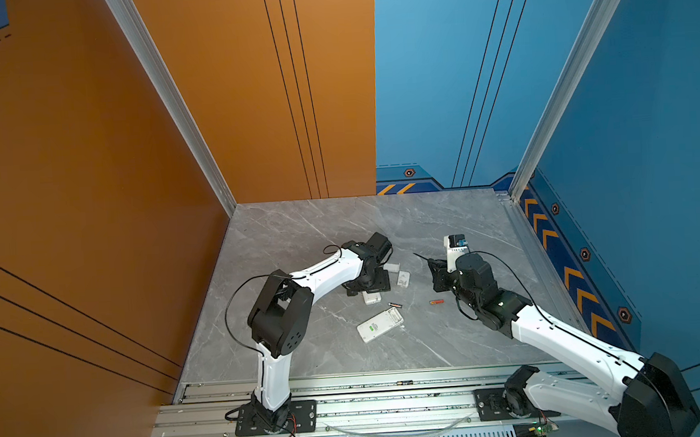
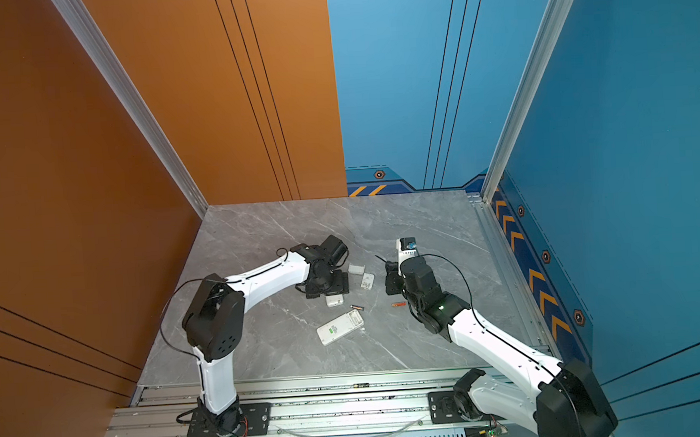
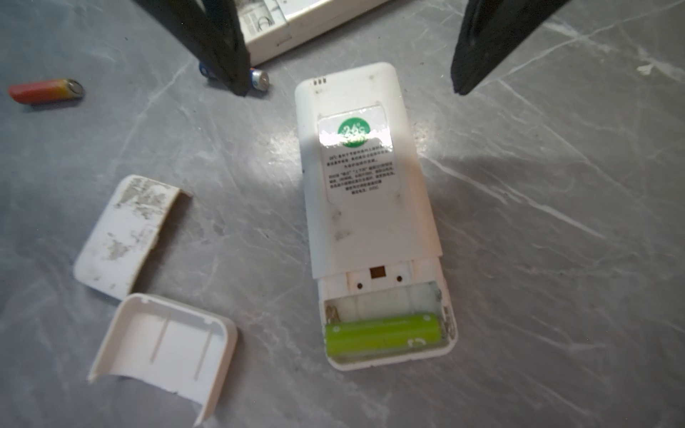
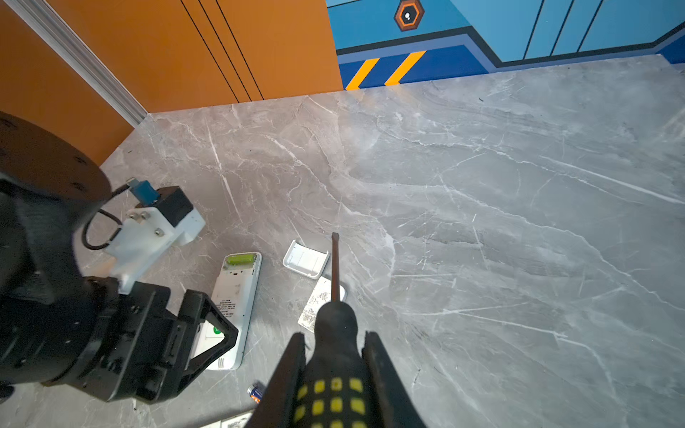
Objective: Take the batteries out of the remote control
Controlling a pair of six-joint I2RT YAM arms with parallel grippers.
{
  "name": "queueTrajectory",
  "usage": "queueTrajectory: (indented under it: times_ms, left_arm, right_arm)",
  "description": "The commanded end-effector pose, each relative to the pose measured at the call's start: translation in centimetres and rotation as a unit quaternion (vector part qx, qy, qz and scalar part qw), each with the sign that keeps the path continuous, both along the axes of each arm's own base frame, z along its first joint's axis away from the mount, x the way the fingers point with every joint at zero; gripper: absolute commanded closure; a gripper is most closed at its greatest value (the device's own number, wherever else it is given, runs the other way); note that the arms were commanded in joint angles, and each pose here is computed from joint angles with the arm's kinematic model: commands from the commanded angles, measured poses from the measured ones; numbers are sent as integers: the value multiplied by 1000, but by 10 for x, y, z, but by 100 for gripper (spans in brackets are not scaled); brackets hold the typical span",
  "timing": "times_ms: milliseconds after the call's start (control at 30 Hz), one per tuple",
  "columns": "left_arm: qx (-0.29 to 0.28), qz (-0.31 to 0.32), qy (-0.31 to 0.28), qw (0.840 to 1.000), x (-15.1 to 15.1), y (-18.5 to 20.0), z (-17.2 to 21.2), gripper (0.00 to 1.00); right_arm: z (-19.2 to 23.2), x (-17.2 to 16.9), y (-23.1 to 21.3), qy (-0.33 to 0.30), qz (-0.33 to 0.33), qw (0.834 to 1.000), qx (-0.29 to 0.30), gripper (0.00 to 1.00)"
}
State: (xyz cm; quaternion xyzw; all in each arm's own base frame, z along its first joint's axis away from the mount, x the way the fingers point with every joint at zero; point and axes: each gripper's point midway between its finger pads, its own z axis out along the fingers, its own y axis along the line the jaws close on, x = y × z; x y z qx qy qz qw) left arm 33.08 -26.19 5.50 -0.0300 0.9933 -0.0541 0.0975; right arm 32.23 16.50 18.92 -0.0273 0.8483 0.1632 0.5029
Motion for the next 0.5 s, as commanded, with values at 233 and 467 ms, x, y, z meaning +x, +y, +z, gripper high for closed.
queueTrajectory:
  times_ms: [233,467]
  left_arm:
    - [74,-17,28,997,-12,7,-25,27]
    - [88,-79,26,993,-20,7,-25,46]
  right_arm:
    - [10,13,-5,-18,-2,999,36,100]
    - [8,18,-2,-10,10,999,39,100]
